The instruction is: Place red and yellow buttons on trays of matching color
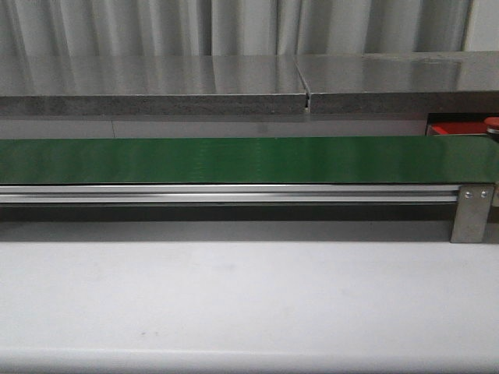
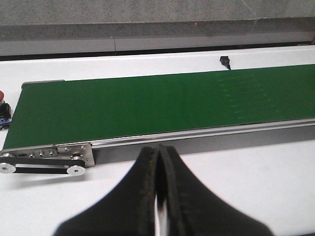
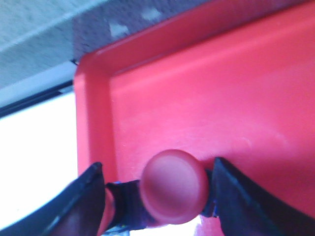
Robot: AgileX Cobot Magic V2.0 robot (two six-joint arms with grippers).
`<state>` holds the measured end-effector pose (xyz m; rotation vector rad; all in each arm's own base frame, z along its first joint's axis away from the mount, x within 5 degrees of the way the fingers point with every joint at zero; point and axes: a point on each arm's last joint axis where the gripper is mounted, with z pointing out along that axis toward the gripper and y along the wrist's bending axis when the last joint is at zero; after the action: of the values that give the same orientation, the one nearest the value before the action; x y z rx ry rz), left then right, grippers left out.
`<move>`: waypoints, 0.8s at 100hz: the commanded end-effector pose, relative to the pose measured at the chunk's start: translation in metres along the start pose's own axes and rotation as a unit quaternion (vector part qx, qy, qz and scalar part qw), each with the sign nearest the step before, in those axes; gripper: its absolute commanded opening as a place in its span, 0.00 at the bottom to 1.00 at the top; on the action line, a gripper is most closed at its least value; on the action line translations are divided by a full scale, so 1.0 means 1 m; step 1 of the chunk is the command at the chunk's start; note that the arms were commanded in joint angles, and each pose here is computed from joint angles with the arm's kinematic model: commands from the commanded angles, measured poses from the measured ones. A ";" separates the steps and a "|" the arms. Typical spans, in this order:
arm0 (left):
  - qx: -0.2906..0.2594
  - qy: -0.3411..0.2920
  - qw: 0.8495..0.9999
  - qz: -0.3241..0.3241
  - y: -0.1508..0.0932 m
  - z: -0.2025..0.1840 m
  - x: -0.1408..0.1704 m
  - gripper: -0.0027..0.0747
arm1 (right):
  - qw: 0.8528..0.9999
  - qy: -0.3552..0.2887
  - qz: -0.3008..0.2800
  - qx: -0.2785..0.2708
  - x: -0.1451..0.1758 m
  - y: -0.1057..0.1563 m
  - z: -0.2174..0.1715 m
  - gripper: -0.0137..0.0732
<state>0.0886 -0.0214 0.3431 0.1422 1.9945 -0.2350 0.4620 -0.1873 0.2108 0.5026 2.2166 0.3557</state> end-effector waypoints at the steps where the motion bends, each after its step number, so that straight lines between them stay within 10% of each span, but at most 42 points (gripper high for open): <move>1: 0.004 -0.048 0.999 -0.006 -0.001 -0.003 -0.014 0.01 | 0.997 -0.063 -0.032 -0.014 -0.034 0.027 -0.045 0.71; 26: 0.004 -0.048 0.999 -0.006 -0.001 -0.003 -0.014 0.01 | 0.994 -0.066 -0.082 -0.027 -0.044 0.054 -0.080 0.66; 61: 0.004 -0.048 0.999 -0.006 -0.001 -0.003 -0.014 0.01 | 0.989 -0.073 -0.117 -0.048 -0.031 0.096 -0.129 0.02; 80: 0.004 -0.048 0.999 -0.006 -0.001 -0.003 -0.014 0.01 | 0.988 -0.071 -0.126 -0.054 -0.008 0.115 -0.152 0.02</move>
<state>0.0886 -0.0214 0.3431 0.1422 1.9945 -0.2350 0.3951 -0.1147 0.3232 0.2074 2.1872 0.3386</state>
